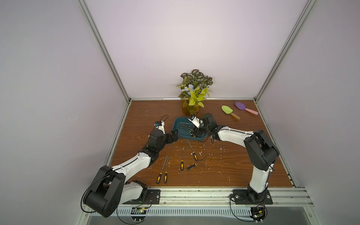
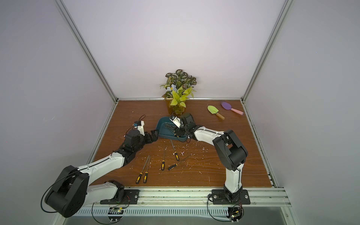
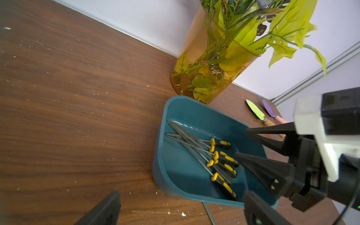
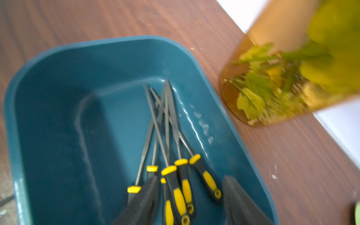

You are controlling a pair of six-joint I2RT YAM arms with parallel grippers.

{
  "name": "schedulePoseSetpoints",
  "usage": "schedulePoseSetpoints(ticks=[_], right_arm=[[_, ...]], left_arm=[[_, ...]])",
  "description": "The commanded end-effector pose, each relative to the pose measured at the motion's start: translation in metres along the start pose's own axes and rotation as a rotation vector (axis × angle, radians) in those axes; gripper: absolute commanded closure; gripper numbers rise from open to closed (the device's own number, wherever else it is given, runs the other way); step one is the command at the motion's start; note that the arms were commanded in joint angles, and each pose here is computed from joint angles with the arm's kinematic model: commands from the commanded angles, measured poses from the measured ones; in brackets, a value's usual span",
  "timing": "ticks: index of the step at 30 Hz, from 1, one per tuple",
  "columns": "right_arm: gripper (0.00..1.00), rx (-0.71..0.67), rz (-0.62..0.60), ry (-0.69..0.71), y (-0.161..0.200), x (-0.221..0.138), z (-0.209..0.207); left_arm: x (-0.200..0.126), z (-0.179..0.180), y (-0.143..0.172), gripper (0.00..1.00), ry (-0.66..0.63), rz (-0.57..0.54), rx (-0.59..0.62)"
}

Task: Put the file tool into the storage box
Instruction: Place the file tool in the storage box, then pick up the file tool from the center of the board.

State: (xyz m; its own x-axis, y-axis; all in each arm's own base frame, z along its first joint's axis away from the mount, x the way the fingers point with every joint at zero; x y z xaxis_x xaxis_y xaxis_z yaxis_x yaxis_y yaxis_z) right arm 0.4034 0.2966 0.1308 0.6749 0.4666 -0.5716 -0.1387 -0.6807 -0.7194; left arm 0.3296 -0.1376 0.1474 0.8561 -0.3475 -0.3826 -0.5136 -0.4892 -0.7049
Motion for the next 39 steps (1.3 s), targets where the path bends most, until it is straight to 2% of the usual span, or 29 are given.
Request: schedulePoseSetpoints(ticks=[1, 7, 10, 14, 18, 24, 29, 34, 39], right_arm=[[0.38, 0.203, -0.092, 0.135, -0.038, -0.050, -0.026], [0.38, 0.475, -0.084, 0.192, -0.019, -0.109, 0.026], [0.38, 0.559, -0.037, 0.205, 0.005, -0.128, 0.064], [0.36, 0.617, 0.016, 0.147, 0.033, -0.139, 0.122], [0.35, 0.603, 0.076, 0.121, 0.050, -0.138, 0.166], [0.34, 0.518, 0.159, 0.111, 0.047, -0.117, 0.206], [0.33, 0.467, 0.225, 0.182, 0.056, -0.111, 0.211], [0.33, 0.460, 0.264, 0.193, 0.074, -0.108, 0.214], [0.33, 0.458, 0.290, 0.215, 0.097, -0.119, 0.211]], left_arm=[[-0.004, -0.001, -0.011, 0.00, 0.008, -0.048, 0.015], [-0.003, 0.005, -0.008, 0.00, -0.016, -0.051, 0.035], [-0.003, 0.007, -0.009, 0.00, -0.025, -0.055, 0.047], [-0.007, 0.007, -0.013, 0.00, -0.039, -0.073, 0.063], [-0.014, 0.007, -0.020, 0.00, -0.050, -0.105, 0.074], [-0.022, 0.000, -0.023, 0.00, -0.003, -0.132, 0.065], [-0.021, 0.003, -0.023, 0.00, -0.022, -0.127, 0.077], [-0.016, 0.004, -0.018, 0.00, -0.024, -0.108, 0.075], [-0.014, 0.006, -0.017, 0.00, -0.030, -0.100, 0.079]])
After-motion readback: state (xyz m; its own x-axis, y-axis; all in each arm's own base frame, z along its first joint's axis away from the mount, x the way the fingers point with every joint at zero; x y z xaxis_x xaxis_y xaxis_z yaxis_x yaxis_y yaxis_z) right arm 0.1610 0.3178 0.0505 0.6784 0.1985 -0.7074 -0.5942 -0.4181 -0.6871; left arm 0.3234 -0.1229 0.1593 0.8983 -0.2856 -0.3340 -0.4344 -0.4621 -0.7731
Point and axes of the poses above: each gripper's point midway between its finger pads, its own x axis out along the fingers, its own z axis along the line the jaws close on, y = z × x, the point moved 2 cm from there along -x, back along the fingers, and after that the axes turned 9 degrees about -x, right-handed, at the moved point
